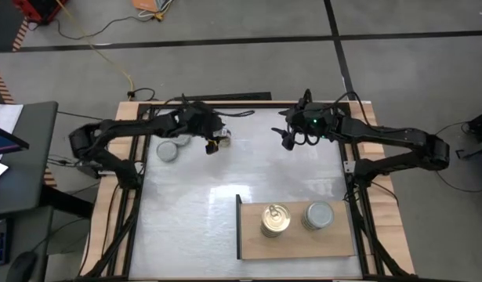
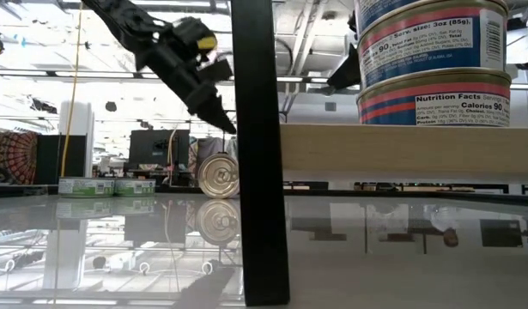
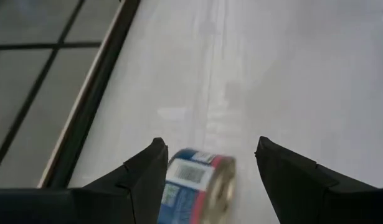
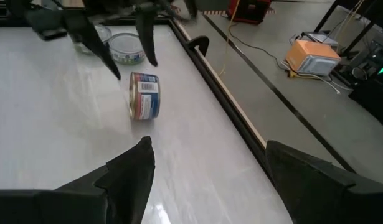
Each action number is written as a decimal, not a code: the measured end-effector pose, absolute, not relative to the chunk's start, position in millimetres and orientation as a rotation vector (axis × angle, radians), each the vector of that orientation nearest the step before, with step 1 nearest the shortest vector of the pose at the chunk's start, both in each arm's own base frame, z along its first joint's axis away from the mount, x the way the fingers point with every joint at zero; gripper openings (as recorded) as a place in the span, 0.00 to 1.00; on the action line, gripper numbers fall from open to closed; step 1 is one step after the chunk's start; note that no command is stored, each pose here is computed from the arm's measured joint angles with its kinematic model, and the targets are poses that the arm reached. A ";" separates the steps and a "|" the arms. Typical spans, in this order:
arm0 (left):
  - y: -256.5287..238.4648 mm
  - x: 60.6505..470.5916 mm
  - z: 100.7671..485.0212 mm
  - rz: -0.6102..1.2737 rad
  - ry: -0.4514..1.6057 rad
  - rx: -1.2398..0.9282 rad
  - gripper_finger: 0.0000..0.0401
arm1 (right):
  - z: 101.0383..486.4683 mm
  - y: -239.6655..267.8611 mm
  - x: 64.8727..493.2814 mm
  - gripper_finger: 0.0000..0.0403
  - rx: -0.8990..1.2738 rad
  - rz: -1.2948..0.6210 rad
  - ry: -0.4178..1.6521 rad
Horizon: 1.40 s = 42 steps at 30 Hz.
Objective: Stack canned seafood by type on shelf
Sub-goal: Stack the blue pink tuna can on top of the blue pink tuna can on the shelf
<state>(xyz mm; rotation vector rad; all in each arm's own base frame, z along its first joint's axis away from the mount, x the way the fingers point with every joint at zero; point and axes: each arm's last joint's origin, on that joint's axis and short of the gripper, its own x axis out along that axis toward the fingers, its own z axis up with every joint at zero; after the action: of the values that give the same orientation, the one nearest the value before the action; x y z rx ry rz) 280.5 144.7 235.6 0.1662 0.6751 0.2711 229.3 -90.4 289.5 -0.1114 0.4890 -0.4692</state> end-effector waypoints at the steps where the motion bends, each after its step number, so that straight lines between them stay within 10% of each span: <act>1: 149.1 282.7 232.3 0.265 0.689 0.167 0.59 | 289.5 -90.4 229.3 0.82 -0.110 -0.469 0.489; 30: 155.9 304.3 196.4 0.003 0.961 0.129 0.42 | 289.0 -83.6 231.9 0.82 -0.121 -0.439 0.491; 42: 133.1 289.8 240.9 0.306 0.977 0.043 0.49 | 289.0 -83.5 232.0 0.82 -0.114 -0.437 0.489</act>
<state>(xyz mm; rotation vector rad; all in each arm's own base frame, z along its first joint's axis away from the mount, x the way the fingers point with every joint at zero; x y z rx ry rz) 289.8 133.1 240.9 0.0428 0.9769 0.3061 232.0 -83.5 289.0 -0.1136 0.4886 -0.4366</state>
